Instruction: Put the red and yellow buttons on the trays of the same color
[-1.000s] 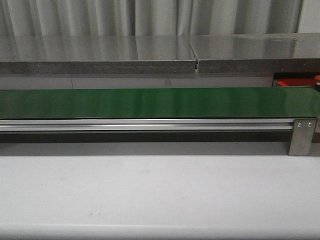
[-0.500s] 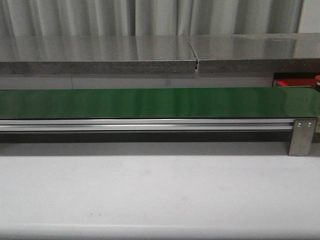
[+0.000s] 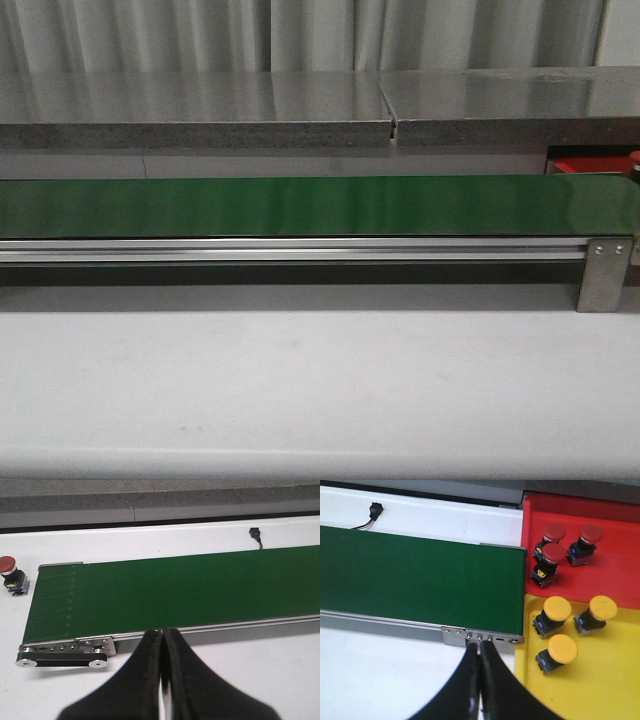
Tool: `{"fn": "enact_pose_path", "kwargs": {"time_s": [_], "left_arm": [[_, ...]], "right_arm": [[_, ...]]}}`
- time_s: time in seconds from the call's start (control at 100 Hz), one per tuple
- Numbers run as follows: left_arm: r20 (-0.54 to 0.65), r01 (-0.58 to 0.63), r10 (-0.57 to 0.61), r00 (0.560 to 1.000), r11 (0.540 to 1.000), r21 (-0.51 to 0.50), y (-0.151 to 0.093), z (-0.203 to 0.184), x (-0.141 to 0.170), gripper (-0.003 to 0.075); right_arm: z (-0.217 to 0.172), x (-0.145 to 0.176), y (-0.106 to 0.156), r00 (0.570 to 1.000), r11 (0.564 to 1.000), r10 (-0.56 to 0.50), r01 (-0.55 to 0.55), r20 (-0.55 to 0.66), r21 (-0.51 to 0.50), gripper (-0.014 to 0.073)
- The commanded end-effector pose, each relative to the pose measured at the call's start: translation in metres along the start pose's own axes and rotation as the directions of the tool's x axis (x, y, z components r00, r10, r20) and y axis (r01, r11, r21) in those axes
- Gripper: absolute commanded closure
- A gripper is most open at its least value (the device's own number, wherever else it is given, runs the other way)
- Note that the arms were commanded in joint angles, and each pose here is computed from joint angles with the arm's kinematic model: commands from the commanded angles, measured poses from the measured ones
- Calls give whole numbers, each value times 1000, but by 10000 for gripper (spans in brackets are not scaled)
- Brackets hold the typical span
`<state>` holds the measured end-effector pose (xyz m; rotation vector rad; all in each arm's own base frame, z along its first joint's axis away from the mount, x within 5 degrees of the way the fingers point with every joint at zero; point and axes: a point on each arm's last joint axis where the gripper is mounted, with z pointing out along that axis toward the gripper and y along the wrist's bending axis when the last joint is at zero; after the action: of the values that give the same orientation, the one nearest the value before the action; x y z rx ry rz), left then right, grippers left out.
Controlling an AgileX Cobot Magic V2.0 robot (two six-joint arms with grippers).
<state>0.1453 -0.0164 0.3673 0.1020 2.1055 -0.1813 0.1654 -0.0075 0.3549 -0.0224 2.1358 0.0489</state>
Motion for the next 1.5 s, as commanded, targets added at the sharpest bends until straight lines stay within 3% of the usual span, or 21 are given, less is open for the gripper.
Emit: {"fn": "enact_pose_path", "kwargs": {"time_s": [0.0,0.4,0.86,0.98,1.09,1.2,1.27,1.49], "left_arm": [[87,9,-9,996,1000,5,-1,-4,-12,741],[87,65,-63,994,998,-26,5,2,-18,741],[-20,301,-311,950,931,-208,81,65,-54,732],[-50,332,-354,934,910,-248,105,83,-59,605],[-64,357,-388,919,891,-281,125,96,-61,337],[-64,379,-417,907,872,-310,144,106,-63,138],[-58,410,-451,890,851,-327,156,112,-65,114],[-50,492,-547,836,787,-371,195,125,-72,139]], "right_arm": [[-17,-4,1,992,999,-24,22,124,25,703],[-33,7,4,985,999,-31,26,171,31,703],[-33,6,4,981,999,-32,25,190,36,703],[-33,6,4,981,999,-32,25,192,37,703],[-33,6,4,981,999,-32,25,192,37,703],[-33,6,4,981,999,-32,25,192,37,703],[-33,6,4,981,999,-32,25,192,37,703],[-33,5,3,980,999,-32,25,198,39,703]]}}
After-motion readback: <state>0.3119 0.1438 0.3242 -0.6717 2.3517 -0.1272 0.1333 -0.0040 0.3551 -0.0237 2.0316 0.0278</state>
